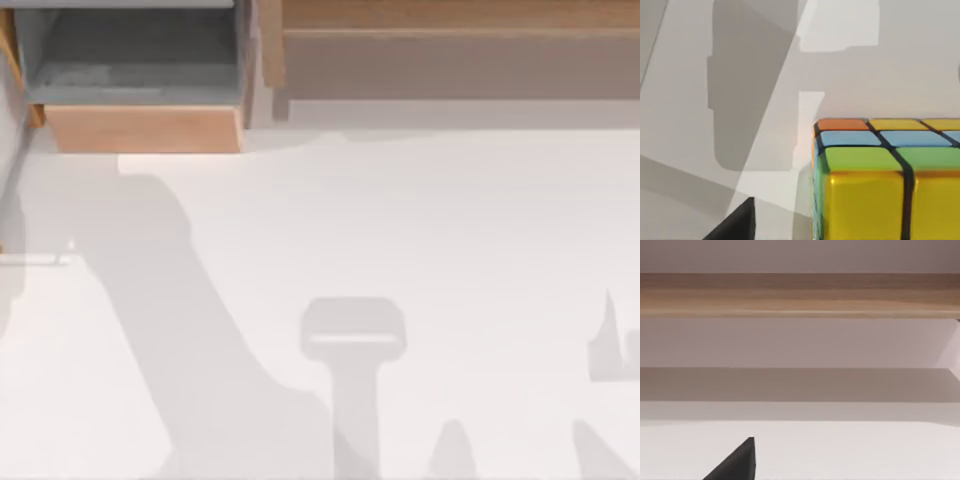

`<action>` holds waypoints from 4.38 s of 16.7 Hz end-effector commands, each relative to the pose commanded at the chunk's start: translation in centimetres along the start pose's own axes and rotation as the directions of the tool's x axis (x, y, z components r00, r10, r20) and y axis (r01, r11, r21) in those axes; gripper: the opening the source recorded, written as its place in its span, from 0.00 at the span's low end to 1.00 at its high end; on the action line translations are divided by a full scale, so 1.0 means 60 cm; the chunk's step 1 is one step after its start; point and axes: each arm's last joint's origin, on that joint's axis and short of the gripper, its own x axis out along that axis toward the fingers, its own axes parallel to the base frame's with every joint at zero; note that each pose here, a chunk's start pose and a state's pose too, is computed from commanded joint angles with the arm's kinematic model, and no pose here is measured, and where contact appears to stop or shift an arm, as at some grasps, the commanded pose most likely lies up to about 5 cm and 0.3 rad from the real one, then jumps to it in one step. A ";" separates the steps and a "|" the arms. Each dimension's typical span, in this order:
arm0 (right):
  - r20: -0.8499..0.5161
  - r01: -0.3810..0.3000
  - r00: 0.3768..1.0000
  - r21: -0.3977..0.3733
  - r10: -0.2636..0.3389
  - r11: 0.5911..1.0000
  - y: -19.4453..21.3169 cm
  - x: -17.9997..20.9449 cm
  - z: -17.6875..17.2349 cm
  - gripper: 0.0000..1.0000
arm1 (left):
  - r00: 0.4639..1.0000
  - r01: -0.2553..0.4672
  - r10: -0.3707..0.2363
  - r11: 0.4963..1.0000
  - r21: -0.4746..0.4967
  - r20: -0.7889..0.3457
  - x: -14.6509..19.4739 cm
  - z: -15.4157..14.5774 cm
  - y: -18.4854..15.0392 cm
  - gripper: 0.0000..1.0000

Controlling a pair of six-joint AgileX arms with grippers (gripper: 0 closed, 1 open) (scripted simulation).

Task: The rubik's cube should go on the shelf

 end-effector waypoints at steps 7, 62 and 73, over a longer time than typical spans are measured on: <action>0.000 0.000 1.000 0.000 0.000 1.000 0.000 0.000 0.000 1.00 | 1.000 0.000 0.000 1.000 0.000 0.000 0.000 0.000 0.000 0.55; 0.000 0.000 1.000 0.000 0.000 1.000 0.000 0.000 0.000 1.00 | 0.832 -0.326 -0.134 0.666 0.671 0.538 -0.089 -0.379 -0.565 0.00; 0.000 0.000 1.000 0.000 0.000 1.000 0.000 0.000 0.000 1.00 | 0.352 -0.222 -0.452 0.810 0.542 0.820 -0.052 -0.519 -0.726 0.00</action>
